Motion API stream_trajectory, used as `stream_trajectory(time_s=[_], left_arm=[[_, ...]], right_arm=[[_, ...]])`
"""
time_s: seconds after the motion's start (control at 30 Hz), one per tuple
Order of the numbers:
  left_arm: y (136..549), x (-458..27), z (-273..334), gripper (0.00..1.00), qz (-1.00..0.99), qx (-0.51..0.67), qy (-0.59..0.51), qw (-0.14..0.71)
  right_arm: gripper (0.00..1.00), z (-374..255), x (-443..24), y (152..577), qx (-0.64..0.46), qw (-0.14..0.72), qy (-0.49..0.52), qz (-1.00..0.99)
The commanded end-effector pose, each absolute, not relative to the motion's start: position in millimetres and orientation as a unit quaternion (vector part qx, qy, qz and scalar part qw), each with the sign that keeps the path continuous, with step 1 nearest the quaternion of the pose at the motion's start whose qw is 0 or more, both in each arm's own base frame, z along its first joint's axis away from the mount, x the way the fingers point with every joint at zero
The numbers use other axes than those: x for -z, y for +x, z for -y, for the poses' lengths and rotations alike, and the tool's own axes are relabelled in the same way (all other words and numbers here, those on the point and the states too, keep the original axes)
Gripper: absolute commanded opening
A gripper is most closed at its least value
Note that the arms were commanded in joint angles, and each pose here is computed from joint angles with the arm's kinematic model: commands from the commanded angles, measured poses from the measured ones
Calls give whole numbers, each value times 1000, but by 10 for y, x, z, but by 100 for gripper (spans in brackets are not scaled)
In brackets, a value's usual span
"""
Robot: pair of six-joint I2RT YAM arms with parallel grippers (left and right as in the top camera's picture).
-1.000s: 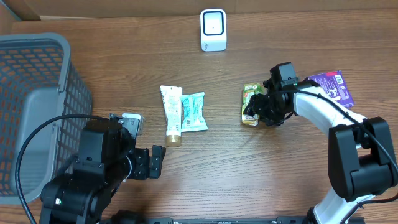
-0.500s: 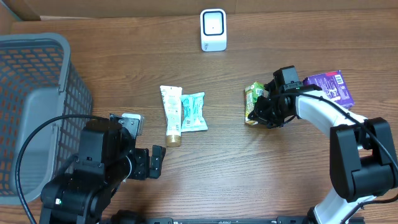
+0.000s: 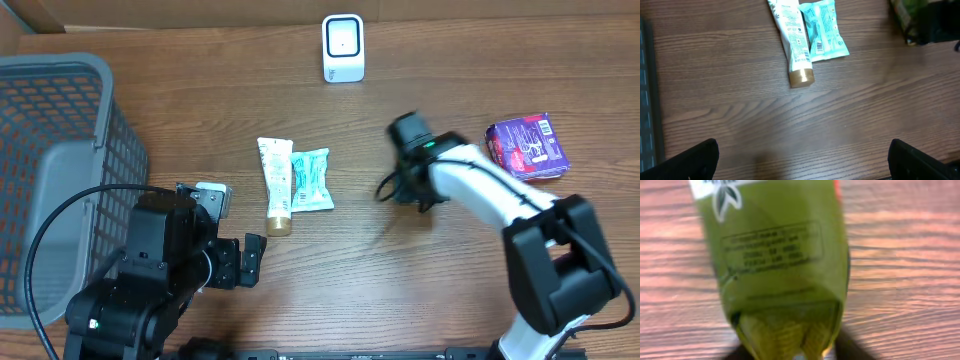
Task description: Scan the item barcode
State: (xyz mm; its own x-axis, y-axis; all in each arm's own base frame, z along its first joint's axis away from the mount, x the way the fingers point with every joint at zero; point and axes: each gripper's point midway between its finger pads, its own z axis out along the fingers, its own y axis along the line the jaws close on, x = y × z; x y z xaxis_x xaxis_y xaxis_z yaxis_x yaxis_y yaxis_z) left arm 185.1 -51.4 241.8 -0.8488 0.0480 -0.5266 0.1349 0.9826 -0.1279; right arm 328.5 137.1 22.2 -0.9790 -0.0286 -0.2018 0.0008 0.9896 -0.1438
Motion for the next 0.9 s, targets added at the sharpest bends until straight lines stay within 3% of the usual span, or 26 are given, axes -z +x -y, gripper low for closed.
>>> stream_trajectory(time_s=[0.0,0.13,0.4,0.57,0.7,0.87], left_arm=[[1867,-2423,489,100,-958,76,39,273],[1867,-2423,489,100,-958,76,39,273],[1867,-2423,489,100,-958,76,39,273],[1867,-2423,489,100,-958,76,39,273],[1867,-2423,489,99,-958,76,39,273],[1867,-2423,489,100,-958,76,39,273]], right_arm=[[66,-1382,-451,3447,149,175,-36,-973],[71,-1537,-441,3378,137,172,-54,-974],[65,-1677,-698,3466,56,150,-32,-987],[66,-1510,-1012,3597,-18,146,73,-986],[66,-1275,-1085,3660,-131,97,150,-975],[66,-1289,-1056,3646,-339,65,102,-933]])
